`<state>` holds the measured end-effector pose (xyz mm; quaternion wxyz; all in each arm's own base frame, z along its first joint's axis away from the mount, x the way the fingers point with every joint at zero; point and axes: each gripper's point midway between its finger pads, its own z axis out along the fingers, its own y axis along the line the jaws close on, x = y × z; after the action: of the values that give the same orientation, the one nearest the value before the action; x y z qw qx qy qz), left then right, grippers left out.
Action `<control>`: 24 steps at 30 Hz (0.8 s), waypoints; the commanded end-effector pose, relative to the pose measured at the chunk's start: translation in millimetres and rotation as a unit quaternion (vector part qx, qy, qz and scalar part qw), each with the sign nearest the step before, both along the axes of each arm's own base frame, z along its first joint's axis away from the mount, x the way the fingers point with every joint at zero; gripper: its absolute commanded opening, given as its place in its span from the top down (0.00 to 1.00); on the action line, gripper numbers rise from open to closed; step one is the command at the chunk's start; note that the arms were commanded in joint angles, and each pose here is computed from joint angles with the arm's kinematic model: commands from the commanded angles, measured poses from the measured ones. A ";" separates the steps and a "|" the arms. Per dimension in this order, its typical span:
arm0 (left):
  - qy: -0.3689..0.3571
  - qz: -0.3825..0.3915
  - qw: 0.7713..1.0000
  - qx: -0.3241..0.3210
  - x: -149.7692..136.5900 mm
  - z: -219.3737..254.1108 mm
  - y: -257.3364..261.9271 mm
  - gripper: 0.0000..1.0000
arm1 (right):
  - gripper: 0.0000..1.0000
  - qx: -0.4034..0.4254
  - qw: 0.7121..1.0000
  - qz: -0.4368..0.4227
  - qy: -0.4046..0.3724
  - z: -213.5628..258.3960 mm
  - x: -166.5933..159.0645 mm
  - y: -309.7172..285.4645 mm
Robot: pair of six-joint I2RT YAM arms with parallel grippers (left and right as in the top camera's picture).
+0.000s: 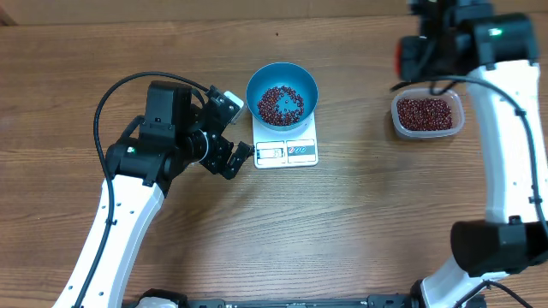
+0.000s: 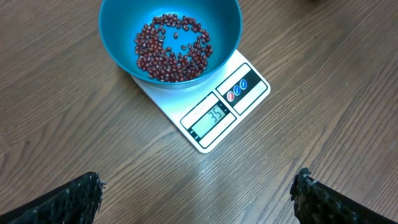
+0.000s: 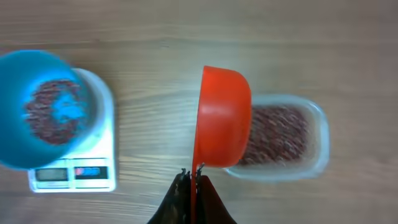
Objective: Scoop item into bowl and weigh 150g on scale
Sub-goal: 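Move the empty scoop back over the bean tub with the right gripper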
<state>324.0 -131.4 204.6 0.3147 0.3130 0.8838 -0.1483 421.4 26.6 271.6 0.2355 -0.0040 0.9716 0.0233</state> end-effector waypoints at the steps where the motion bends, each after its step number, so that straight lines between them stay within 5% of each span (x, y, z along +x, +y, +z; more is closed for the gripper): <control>1: -0.012 -0.008 1.000 0.005 1.4 4.7 0.3 0.00 | 0.96 -0.012 0.999 -0.039 0.033 -18.1 -9.7 -39.0; 7: -0.012 -0.008 1.000 0.005 1.5 4.7 0.2 0.00 | 0.96 -0.047 0.994 -0.043 0.090 -61.2 -23.8 -72.1; 24: -0.012 -0.008 1.000 0.005 1.4 4.7 0.3 0.00 | 0.96 -0.165 0.981 -0.022 0.102 -127.3 -11.4 -109.1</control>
<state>324.0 -131.4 204.6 0.3147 0.3130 0.8838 -0.1483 410.3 -77.2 150.1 0.1398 -0.0031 0.9824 -0.1241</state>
